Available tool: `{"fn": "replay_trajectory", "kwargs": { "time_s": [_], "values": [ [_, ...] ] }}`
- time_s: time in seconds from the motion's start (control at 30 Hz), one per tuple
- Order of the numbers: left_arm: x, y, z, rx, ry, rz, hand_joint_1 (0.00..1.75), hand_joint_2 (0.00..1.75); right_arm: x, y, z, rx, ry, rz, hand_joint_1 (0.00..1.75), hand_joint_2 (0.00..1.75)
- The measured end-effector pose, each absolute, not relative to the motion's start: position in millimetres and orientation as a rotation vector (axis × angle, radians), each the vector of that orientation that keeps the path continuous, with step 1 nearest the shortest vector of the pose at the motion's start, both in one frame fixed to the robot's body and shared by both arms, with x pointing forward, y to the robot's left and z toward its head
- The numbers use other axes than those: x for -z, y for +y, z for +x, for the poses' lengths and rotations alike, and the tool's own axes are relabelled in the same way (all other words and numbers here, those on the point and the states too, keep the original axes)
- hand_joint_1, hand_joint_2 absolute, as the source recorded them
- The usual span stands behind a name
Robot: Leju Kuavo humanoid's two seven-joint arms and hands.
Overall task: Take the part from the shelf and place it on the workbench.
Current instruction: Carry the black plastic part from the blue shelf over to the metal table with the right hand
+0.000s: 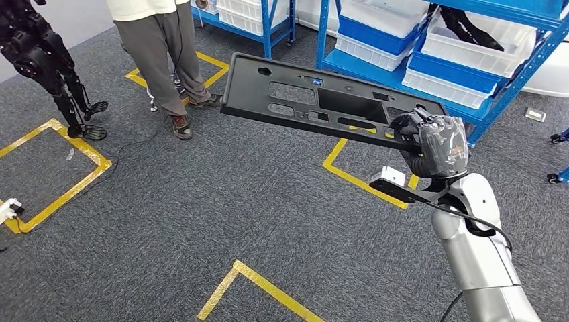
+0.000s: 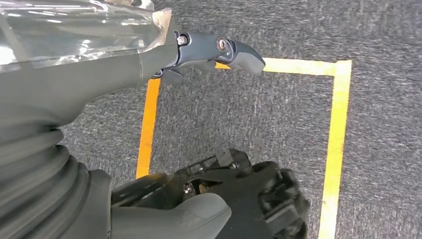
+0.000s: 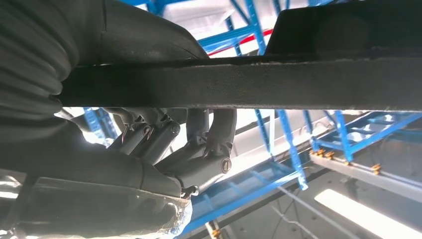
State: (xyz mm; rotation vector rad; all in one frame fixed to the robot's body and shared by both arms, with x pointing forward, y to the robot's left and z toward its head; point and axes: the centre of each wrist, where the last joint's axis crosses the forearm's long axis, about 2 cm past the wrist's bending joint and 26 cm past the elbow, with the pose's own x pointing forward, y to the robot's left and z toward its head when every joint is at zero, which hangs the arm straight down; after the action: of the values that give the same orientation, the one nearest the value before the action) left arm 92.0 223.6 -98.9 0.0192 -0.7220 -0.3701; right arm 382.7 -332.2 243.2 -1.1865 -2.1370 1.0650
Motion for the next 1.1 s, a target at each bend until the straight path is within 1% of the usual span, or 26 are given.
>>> {"fn": "replay_trajectory", "kwargs": {
  "time_s": [0.17, 0.43, 1.1],
  "values": [
    [97.3, 221.1, 97.6, 0.375, -0.730, 0.015, 0.00, 1.75, -247.6, -341.6, 379.7, -1.055, -2.138, -1.216, 1.73, 1.75],
    [96.4, 220.1, 100.8, 0.372, -0.737, 0.024, 0.00, 1.75, -244.1, -344.0, 375.2, -1.065, -2.133, -1.218, 1.73, 1.75],
    [97.7, 223.2, 96.7, 0.330, -0.724, 0.047, 0.00, 1.75, -248.3, -325.1, 381.1, -1.052, -2.181, -1.204, 1.73, 1.75]
  ]
}}
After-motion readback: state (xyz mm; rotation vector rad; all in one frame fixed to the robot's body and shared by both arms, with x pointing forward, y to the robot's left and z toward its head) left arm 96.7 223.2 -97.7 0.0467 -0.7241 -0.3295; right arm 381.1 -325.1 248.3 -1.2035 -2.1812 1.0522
